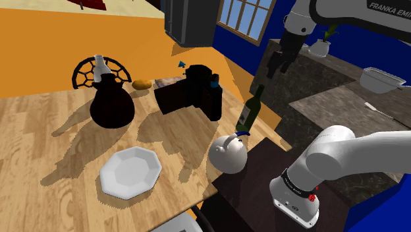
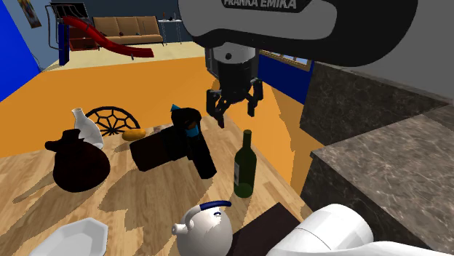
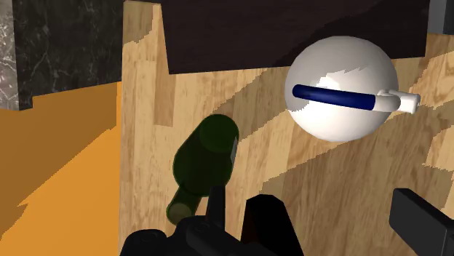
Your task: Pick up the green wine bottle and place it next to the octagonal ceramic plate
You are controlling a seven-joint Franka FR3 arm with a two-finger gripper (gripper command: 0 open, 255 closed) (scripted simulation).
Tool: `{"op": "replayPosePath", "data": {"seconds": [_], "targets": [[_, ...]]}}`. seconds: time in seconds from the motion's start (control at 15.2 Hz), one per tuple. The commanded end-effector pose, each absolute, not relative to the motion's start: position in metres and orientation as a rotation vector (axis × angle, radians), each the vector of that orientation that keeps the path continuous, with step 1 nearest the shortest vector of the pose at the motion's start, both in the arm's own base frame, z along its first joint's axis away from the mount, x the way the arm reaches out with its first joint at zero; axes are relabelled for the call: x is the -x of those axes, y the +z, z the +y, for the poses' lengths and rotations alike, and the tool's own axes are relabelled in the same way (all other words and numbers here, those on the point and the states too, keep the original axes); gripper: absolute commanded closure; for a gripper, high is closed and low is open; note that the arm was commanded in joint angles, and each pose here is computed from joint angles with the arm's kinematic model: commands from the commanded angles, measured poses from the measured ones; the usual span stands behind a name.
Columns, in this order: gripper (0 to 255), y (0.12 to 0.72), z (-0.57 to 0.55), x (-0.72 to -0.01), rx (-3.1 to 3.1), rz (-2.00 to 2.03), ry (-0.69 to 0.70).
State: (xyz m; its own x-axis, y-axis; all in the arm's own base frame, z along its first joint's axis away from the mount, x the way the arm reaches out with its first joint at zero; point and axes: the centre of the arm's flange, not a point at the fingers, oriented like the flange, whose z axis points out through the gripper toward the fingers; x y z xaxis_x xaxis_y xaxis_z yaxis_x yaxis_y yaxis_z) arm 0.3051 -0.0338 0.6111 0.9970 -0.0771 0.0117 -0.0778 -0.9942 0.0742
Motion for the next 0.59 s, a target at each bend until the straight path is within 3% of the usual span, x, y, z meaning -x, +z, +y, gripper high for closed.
{"op": "replayPosePath", "data": {"seconds": [0.0, 0.53], "targets": [[0, 0.611, -0.034, -0.305, -3.065, -0.119, 0.014], [0, 0.542, -0.11, -0.34, -3.111, -0.087, 0.05]]}}
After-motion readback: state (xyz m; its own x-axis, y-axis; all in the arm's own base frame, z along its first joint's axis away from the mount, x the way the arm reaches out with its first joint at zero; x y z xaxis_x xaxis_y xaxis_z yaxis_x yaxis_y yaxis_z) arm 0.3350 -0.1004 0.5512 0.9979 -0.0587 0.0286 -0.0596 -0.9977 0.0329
